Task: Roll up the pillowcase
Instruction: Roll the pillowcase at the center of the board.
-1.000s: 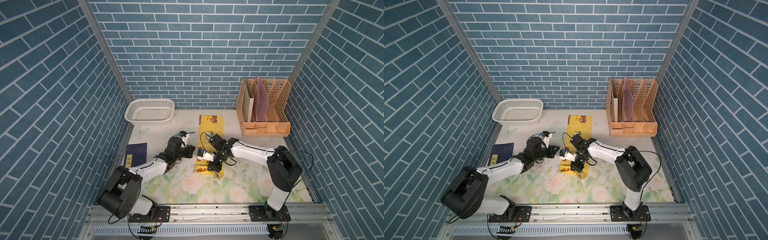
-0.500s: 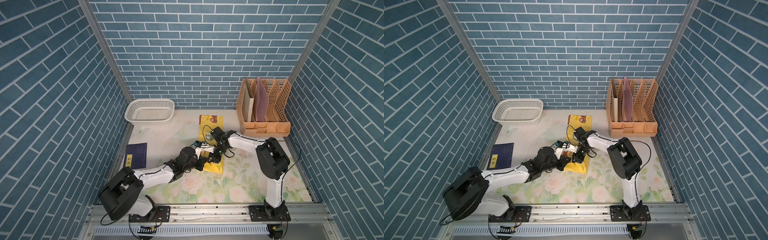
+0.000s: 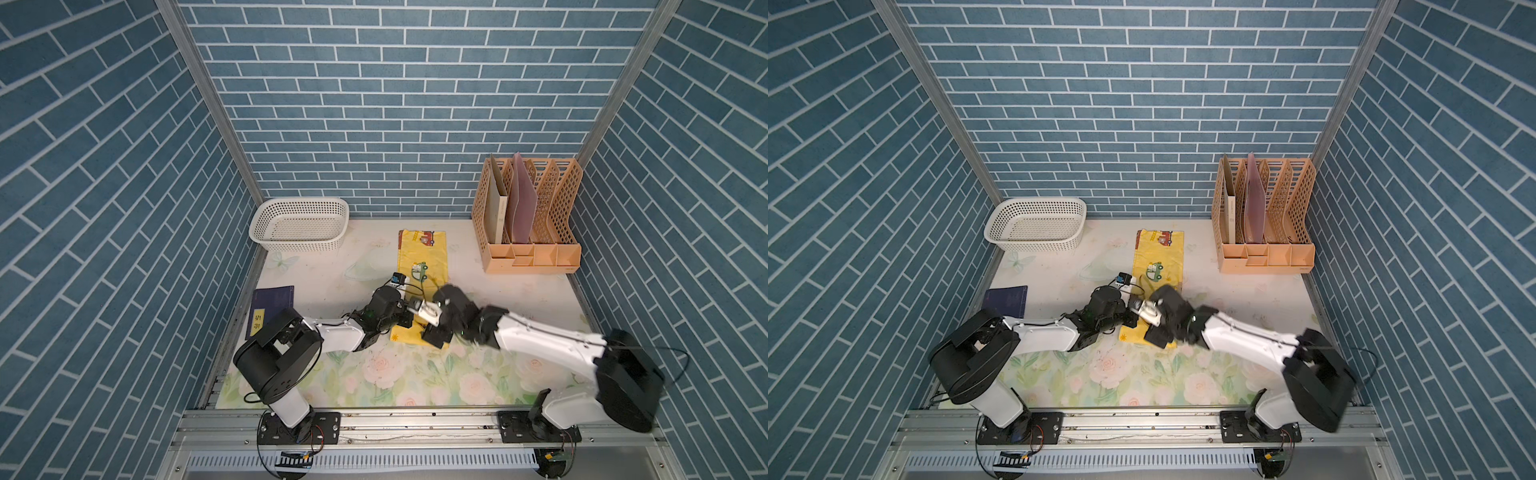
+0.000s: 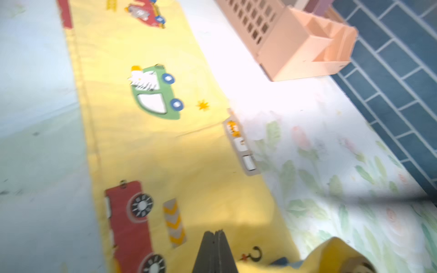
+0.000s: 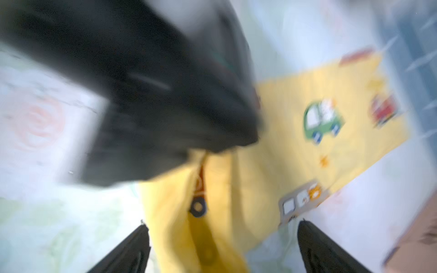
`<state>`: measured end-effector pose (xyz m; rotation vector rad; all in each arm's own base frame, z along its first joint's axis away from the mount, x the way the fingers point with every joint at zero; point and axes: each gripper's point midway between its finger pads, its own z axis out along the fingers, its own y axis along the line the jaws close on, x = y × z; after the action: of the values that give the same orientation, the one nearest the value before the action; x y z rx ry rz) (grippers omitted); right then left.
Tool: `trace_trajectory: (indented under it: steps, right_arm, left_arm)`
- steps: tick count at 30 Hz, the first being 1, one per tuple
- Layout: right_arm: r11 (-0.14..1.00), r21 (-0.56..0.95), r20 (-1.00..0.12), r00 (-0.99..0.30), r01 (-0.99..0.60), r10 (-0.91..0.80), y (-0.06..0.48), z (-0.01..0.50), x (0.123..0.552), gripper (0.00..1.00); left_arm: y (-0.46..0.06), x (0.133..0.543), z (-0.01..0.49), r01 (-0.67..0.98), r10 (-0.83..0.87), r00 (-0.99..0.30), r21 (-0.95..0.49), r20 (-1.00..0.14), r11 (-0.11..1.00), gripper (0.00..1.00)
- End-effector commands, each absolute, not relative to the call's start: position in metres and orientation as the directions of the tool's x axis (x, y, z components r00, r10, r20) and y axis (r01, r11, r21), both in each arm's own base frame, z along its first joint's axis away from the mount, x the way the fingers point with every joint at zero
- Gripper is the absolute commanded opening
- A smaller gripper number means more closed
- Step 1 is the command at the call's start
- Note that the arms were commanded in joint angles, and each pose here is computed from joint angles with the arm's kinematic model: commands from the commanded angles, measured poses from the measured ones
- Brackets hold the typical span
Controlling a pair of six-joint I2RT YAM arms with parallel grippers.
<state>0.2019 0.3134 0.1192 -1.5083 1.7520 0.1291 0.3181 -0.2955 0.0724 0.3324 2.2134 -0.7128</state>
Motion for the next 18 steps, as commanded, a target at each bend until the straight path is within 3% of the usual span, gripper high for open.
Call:
trace_trajectory:
  steps: [1,4,10,12,15,18]
  right_arm:
    - [0.395,-0.617,-0.624,0.117,-0.681,-0.773,0.308,0.122,0.201,1.0]
    - [0.46,-0.702,-0.591,0.083,-0.544,-0.803,0.298,0.125,0.212,1.0]
    - [0.407,-0.591,-0.629,0.081,-0.697,-0.773,0.305,0.113,0.207,0.95]
    - [0.432,-0.55,-0.647,0.038,-0.715,-0.761,0.297,0.11,0.215,0.82]
    - [0.462,-0.54,-0.623,-0.035,-0.703,-0.782,0.285,0.099,0.24,0.71]
    - [0.435,-0.483,-0.614,-0.06,-0.76,-0.787,0.285,0.089,0.245,0.8]
  left_arm:
    - [-0.281,0.322,0.054,0.397,0.016,-0.703,-0.373,-0.711,0.838,0.0]
    - [-0.276,0.323,0.045,0.383,0.013,-0.712,-0.371,-0.702,0.846,0.0]
    - [-0.258,0.33,0.049,0.341,-0.035,-0.706,-0.384,-0.707,0.858,0.0]
    - [-0.253,0.331,0.055,0.337,-0.045,-0.697,-0.382,-0.716,0.86,0.0]
    - [-0.251,0.332,0.065,0.346,-0.053,-0.68,-0.384,-0.732,0.856,0.0]
    - [-0.247,0.334,0.074,0.34,-0.07,-0.673,-0.392,-0.736,0.855,0.0]
